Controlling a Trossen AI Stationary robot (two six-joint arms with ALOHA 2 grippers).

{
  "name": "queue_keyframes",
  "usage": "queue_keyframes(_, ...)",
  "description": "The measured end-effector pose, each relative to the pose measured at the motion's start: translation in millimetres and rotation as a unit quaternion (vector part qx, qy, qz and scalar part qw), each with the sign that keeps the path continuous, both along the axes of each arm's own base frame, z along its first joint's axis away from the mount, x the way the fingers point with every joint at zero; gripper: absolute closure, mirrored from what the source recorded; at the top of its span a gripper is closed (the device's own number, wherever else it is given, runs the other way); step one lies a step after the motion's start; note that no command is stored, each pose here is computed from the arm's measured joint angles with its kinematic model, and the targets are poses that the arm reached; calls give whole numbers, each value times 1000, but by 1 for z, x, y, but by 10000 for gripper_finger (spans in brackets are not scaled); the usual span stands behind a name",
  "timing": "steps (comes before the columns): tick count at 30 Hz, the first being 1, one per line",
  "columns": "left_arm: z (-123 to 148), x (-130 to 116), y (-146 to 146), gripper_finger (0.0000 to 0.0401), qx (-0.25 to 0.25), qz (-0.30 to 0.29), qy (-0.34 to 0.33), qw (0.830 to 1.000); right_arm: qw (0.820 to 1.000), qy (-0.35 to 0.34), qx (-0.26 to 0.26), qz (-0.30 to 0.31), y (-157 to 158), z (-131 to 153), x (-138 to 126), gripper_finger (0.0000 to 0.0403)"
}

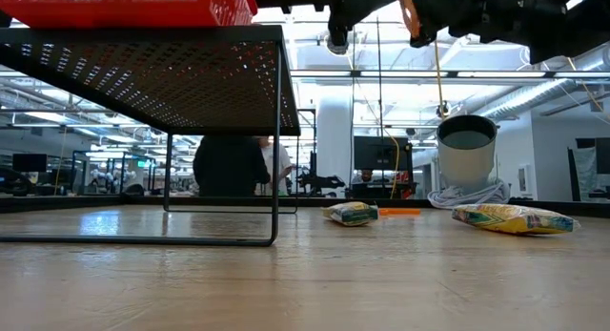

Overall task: Pick & Place Office Desk Supplies
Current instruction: Put the orange rubber band into the middle red basket on the shelf

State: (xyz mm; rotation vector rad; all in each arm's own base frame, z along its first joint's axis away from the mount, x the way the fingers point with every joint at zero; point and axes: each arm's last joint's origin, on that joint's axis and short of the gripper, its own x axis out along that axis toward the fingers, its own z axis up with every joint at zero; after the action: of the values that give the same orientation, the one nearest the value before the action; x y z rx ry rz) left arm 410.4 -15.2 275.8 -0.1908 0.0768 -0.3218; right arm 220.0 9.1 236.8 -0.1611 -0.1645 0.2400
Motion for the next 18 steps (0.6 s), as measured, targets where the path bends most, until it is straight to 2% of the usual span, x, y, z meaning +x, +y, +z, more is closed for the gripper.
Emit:
queue_keyframes(13, -1, 0, -2, 146, -1, -3, 6, 1000, 998, -63, -17, 26, 16, 11, -3, 403)
queue_keyframes(18, 0, 0, -7, 146, -1, -6, -2, 1000, 998, -56, -14, -22, 14, 10, -2, 403)
